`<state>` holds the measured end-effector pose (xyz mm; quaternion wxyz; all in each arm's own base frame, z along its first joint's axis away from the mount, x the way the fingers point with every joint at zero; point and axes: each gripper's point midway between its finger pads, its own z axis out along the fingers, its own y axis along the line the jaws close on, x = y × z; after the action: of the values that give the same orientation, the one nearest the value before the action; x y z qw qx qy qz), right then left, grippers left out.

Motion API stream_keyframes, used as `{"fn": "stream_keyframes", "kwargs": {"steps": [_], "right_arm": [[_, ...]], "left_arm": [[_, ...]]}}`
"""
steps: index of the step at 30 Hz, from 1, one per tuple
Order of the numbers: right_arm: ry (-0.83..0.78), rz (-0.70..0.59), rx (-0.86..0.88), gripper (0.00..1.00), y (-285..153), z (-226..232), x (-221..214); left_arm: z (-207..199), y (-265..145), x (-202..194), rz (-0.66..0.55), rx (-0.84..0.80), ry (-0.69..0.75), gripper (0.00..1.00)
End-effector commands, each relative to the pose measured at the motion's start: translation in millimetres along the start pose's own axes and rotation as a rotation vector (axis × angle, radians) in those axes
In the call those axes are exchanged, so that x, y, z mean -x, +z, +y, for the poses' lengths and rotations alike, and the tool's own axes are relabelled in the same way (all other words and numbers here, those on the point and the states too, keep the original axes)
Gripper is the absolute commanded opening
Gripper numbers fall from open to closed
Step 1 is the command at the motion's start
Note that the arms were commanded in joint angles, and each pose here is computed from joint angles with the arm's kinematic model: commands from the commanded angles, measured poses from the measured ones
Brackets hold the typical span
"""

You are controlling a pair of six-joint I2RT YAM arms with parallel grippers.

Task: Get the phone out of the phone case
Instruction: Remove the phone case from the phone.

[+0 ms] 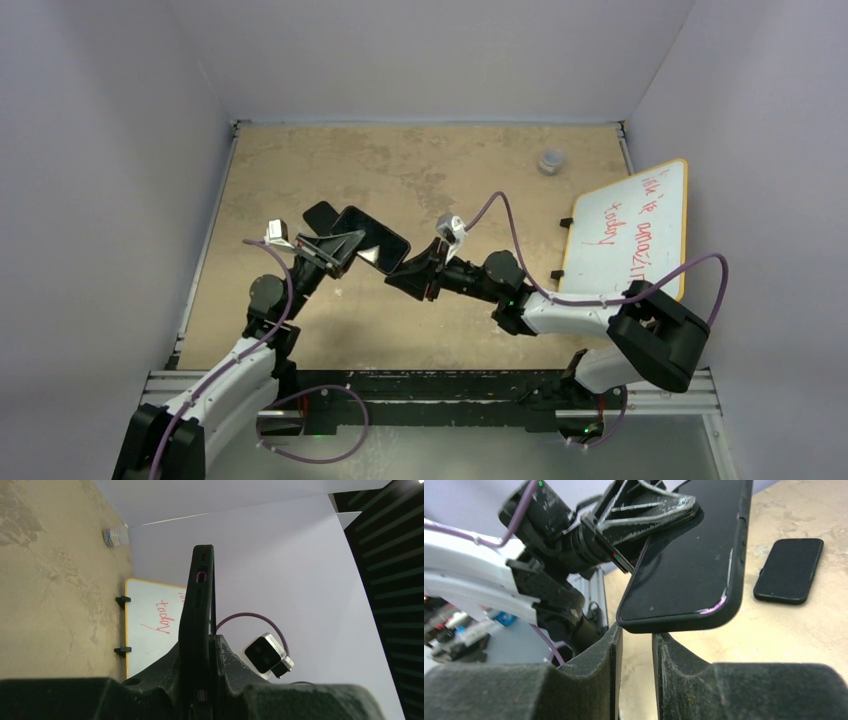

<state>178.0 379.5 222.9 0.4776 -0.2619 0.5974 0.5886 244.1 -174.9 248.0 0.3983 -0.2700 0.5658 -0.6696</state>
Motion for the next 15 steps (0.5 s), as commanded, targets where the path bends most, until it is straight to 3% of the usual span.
{"fn": "stream_keyframes", "kwargs": {"steps": [1,6,11,15], "right_arm": [[-0.184,0.010,-0.013,0.00,9,-6,13],[-0.184,-0.012,-0.024,0.00,10,-10,18],[-0.139,-0.029,0.016,0.01,12,-2,20],[-0.082,-0.057,0.023,0.31,3,4,21]], "left_arm": [[-23,-7,-34,0.192,-0.054,-0.015,0.00],[-33,-8,-40,0.233,-0.087,0.008,0.00],[-36,-8,-34,0.190,-0.112,0.034,0.00],[-35,-5,-27,0.147,-0.130,0.057,0.00]]}}
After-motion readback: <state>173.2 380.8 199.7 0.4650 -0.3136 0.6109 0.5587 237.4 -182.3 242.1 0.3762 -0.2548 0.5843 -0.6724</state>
